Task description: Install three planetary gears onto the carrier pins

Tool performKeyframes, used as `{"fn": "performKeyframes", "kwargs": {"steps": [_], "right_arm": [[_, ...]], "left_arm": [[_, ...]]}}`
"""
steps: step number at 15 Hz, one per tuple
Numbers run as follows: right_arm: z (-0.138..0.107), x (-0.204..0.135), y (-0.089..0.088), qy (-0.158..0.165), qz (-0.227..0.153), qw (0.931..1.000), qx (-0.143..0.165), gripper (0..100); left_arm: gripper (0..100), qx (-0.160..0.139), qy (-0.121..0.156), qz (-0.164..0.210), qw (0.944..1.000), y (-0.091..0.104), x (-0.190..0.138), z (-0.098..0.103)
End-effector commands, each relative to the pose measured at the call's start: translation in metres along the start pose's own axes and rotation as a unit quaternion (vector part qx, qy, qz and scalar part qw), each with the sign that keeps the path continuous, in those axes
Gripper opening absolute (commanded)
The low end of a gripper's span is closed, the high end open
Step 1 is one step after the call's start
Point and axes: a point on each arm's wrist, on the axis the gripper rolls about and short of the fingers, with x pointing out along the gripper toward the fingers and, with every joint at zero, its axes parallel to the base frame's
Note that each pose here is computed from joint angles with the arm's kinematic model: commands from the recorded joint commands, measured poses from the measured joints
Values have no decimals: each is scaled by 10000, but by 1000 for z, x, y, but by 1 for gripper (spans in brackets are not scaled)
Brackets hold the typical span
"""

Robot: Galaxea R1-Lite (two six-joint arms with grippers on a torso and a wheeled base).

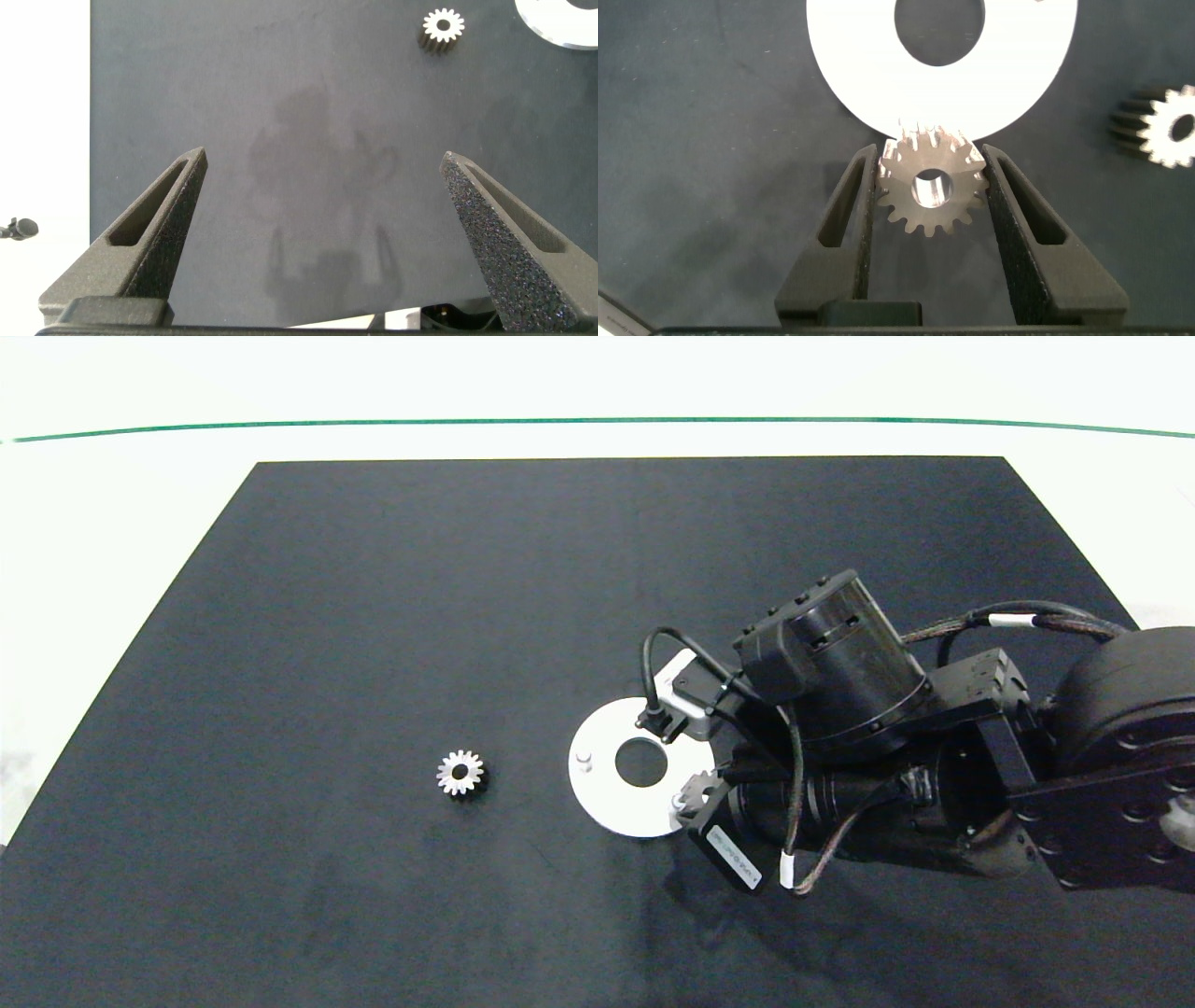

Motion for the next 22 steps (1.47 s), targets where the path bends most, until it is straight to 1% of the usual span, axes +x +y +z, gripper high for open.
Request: {"fn": "performKeyframes", "kwargs": {"steps": [1, 5, 7, 22], "right_arm": [[2, 7, 3, 56, 5, 10000, -31, 4], [7, 11, 3, 20, -1, 10000, -12, 4], [7, 15, 4, 64, -1, 10000, -18, 4], [12, 25, 5, 63, -10, 10000, 38, 4]], "left_arm": [[100, 5, 31, -7, 10000, 0, 1, 1], [100, 15, 7, -10, 10000, 0, 0, 2], [100, 18, -11, -22, 10000, 1, 0, 2], [100, 21, -78, -10, 10000, 1, -2, 6]]}}
